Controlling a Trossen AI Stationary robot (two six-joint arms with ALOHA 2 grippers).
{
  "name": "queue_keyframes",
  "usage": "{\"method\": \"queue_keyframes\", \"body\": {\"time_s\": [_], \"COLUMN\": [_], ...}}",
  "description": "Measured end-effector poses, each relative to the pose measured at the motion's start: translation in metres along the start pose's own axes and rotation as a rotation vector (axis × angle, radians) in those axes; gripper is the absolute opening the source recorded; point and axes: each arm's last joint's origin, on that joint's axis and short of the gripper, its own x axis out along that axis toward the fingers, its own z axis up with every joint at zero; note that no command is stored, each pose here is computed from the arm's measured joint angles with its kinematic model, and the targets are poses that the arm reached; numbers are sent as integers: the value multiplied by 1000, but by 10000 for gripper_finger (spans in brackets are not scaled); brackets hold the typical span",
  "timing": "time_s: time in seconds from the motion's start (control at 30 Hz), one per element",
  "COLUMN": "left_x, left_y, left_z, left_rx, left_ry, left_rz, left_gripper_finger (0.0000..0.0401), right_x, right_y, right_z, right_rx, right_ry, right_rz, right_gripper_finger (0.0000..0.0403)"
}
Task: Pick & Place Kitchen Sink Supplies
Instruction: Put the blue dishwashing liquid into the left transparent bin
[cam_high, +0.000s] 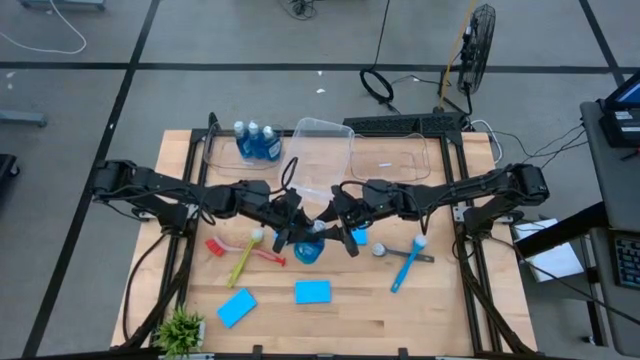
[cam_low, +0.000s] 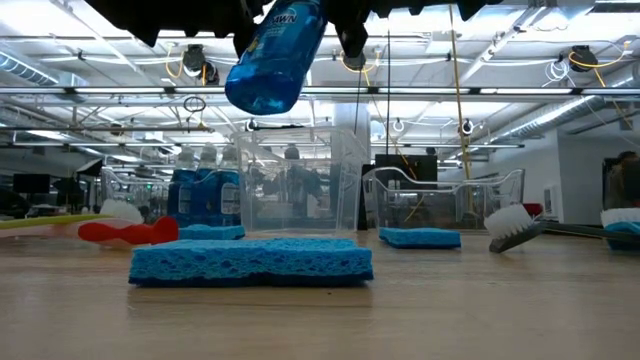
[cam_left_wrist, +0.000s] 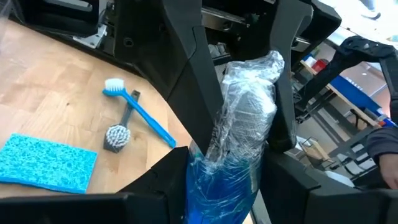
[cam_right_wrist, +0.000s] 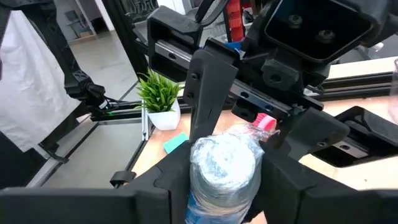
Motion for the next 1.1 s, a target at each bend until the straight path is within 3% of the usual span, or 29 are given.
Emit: {"method": "queue_keyframes", "body": {"time_s": [0.3, 0.4, 0.63, 0.87, 1.1], "left_x": [-1, -2, -38, -95, -147], "left_y": [7, 11, 12, -10, -24], "left_z": [-10, -15, -16, 6, 17], "left_rx": [-54, -67, -27, 58, 212], "left_ry": [84, 111, 141, -87, -316], "left_rz": [105, 187, 574, 883, 1274], "left_gripper_finger": [161, 161, 161, 161, 161], "right_x": [-4, -10, -36, -65, -81], "right_y": [1, 3, 11, 19, 24], "right_z": [0, 5, 15, 18, 24], "right_rx": [5, 2, 6, 22, 26], "right_ry": [22, 17, 75, 166, 164], "right_rz": [-12, -4, -19, -41, -42], "right_gripper_finger": [198, 207, 213, 206, 207]}}
